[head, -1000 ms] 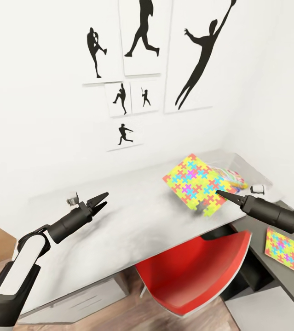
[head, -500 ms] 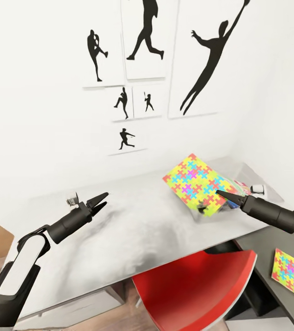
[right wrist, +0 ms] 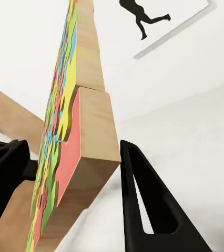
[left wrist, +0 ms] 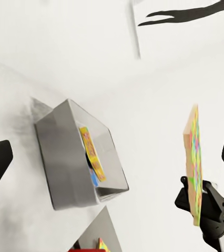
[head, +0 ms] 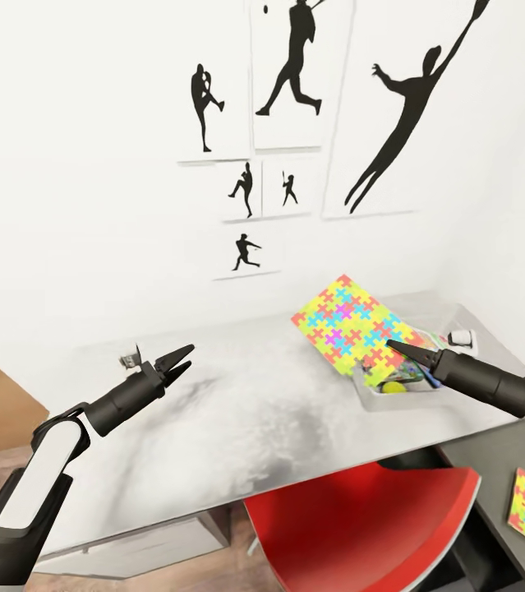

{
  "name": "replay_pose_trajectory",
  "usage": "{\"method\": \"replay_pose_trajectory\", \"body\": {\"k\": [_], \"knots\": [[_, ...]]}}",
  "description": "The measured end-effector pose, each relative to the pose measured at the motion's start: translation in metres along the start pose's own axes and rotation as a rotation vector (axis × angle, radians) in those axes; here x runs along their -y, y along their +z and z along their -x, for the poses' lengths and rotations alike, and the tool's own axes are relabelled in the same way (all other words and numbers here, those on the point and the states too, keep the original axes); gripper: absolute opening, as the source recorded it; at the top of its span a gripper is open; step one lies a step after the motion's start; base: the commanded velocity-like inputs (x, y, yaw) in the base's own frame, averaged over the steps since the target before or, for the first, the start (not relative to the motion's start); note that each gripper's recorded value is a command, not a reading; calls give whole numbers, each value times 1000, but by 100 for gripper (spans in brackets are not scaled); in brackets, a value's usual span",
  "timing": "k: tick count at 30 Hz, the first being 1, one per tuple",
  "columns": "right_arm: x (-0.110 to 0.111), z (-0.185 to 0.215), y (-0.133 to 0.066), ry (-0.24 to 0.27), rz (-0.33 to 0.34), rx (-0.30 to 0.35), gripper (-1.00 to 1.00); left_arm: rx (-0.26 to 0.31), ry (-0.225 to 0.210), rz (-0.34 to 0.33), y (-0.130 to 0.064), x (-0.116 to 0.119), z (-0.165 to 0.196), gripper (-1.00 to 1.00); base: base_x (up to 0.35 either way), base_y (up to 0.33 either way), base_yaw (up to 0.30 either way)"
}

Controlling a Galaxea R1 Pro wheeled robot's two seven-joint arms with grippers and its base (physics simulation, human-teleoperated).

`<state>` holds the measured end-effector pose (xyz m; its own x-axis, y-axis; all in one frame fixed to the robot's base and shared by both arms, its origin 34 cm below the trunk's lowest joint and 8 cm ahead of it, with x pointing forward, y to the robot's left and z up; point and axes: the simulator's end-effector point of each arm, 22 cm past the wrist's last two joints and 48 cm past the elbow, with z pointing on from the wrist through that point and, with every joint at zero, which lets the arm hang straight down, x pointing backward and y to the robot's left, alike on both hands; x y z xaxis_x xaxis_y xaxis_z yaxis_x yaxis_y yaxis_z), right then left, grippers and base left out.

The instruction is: Put all the toys in the child's room - the three board games (two on the bed and one on the table), the two jigsaw puzzles on the table, and the tennis ball on the table - inside the toy box on the table in the child's room.

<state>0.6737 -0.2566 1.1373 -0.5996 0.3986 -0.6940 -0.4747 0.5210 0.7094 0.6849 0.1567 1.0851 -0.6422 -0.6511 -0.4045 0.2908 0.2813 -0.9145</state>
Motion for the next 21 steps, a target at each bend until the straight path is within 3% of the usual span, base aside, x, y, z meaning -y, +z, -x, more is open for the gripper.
{"method": "replay_pose_trajectory", "body": {"k": [6,21], "knots": [[4,2,-1,0,-15,6,-100,0,1,1,0,0,0,100,0,-176,22],[32,26,-26,12,-124,99,-100,1,0,3,0,0,0,100,0,-18,2]]}}
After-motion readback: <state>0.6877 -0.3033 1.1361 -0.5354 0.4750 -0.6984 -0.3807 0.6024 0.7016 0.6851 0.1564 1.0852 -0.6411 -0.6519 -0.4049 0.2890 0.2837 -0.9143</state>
